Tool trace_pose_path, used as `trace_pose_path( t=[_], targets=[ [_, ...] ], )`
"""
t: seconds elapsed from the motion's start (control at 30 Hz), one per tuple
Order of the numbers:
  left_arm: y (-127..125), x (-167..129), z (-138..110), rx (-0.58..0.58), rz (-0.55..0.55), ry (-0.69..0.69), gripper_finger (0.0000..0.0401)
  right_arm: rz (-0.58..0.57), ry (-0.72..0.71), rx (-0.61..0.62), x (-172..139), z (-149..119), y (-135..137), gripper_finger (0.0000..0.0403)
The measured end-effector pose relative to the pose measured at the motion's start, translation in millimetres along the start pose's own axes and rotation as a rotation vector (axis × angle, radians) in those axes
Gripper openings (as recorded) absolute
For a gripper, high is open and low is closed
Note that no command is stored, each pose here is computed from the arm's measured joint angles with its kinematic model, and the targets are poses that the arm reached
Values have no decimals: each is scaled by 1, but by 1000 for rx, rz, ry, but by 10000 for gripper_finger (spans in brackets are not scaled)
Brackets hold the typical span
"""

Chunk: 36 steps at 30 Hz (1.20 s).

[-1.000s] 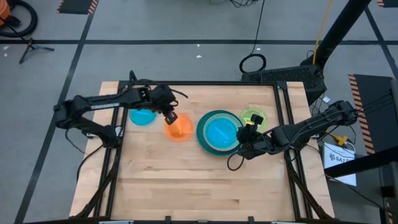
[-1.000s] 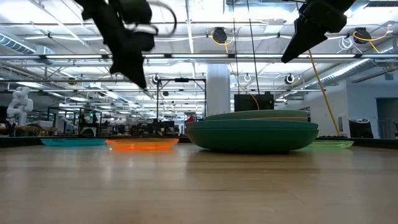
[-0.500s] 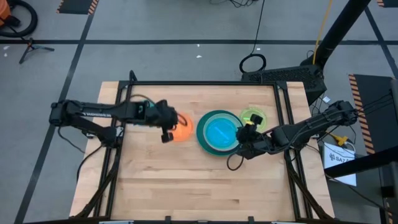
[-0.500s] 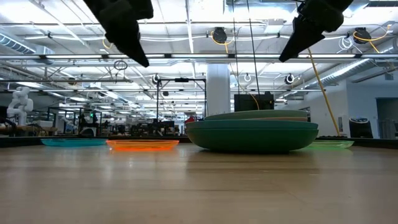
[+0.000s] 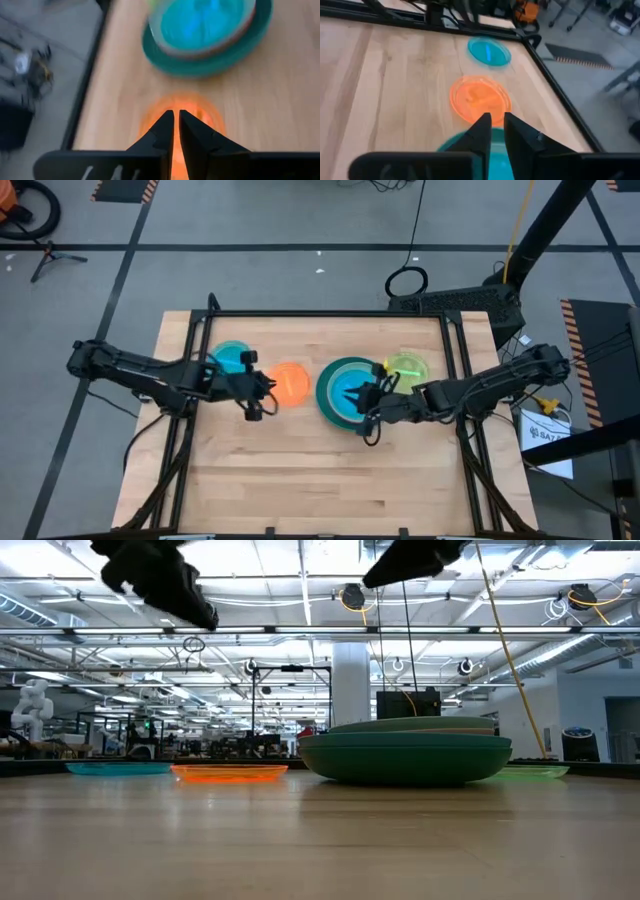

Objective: Stack plastic plates
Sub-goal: Stack the orange plate on top of the blue plate

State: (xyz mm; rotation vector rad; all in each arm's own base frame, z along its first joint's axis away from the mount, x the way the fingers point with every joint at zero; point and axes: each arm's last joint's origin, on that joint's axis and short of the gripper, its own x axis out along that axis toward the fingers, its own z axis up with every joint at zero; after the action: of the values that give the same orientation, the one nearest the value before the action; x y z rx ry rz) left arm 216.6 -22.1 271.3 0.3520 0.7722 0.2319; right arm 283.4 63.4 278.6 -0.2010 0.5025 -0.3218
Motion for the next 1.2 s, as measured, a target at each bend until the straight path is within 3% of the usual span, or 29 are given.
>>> trace_pose_path(
  t=[0.3, 0.53, 0.73, 1.03, 1.2],
  targets=[
    [19, -41, -25, -123, 65, -358, 35, -27, 14, -113, 38, 35, 14, 2],
    [24, -54, -36, -172, 69, -383, 35, -51, 94, -174, 75, 59, 21, 1],
    [22, -52, -42, -159, 57, -316, 35, -59, 135, -182, 104, 66, 26, 1],
    [22, -52, -43, -141, 61, -306, 35, 0, 149, -160, 147, 66, 29, 1],
    [23, -52, -43, -130, 72, -304, 35, 88, 164, -169, 172, 66, 33, 1]
  ],
)
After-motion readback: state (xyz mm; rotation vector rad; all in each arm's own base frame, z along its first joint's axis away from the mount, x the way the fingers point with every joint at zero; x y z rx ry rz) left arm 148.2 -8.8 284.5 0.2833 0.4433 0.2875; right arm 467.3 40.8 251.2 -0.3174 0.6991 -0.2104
